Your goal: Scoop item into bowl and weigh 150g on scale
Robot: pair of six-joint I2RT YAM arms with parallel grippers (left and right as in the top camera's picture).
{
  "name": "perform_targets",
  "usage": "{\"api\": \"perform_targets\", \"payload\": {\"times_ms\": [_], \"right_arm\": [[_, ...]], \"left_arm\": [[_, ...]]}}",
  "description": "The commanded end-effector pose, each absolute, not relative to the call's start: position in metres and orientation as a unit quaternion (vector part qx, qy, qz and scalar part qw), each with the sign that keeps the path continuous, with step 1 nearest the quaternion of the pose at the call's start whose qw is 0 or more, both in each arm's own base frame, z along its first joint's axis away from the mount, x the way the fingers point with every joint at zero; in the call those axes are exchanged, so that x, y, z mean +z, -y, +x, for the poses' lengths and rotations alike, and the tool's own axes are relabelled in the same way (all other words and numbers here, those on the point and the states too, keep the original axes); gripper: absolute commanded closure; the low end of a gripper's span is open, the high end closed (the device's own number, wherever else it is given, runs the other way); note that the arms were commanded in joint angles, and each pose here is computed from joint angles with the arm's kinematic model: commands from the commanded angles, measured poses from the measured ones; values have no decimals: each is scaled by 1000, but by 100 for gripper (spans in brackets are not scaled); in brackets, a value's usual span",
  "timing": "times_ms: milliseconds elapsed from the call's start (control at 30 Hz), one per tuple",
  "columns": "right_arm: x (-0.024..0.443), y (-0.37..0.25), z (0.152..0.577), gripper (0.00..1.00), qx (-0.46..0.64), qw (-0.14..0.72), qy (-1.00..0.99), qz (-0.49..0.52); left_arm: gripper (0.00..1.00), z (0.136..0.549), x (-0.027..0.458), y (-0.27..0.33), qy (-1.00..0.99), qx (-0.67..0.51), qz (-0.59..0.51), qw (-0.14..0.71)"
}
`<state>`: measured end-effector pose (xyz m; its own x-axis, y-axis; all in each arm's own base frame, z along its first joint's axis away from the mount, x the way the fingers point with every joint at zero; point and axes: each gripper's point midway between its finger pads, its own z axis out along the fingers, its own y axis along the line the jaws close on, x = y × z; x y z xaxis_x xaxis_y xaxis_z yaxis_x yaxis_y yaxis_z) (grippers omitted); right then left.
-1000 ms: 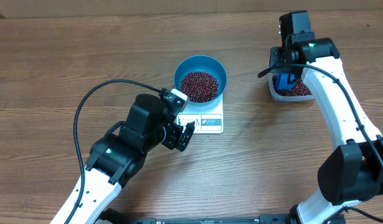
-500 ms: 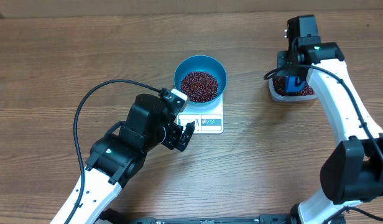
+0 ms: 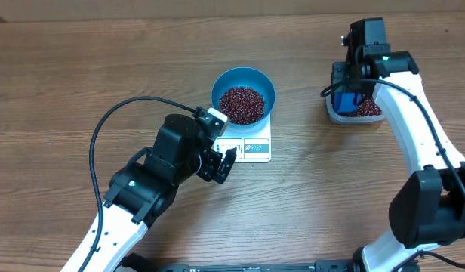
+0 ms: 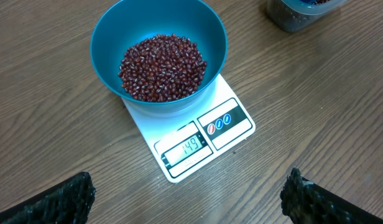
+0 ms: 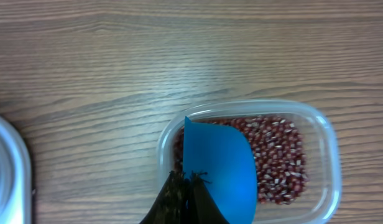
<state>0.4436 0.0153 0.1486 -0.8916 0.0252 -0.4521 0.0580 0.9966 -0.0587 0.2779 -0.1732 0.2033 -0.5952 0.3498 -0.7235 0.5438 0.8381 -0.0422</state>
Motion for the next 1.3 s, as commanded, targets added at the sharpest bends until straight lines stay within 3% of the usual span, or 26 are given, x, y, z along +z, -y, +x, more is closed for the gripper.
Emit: {"api": "perform_targets", "payload": {"times_ms": [0,633,967,1267], "right_arm": [[144,-22,443,96,-14,226,-974,17],[134,-2,450,96,-73,226,-971,26],[128,-22,449,96,-16,215,-976,17],[170,-5,448,96,-17,261,-965,36]], "left_arm": [[0,282,213,174,-877,-131,257,385],[1,282,213,174,-877,-130,257,384],[0,282,213,174,-877,-131,257,384],[0,282,213,174,-877,-131,257,384]]}}
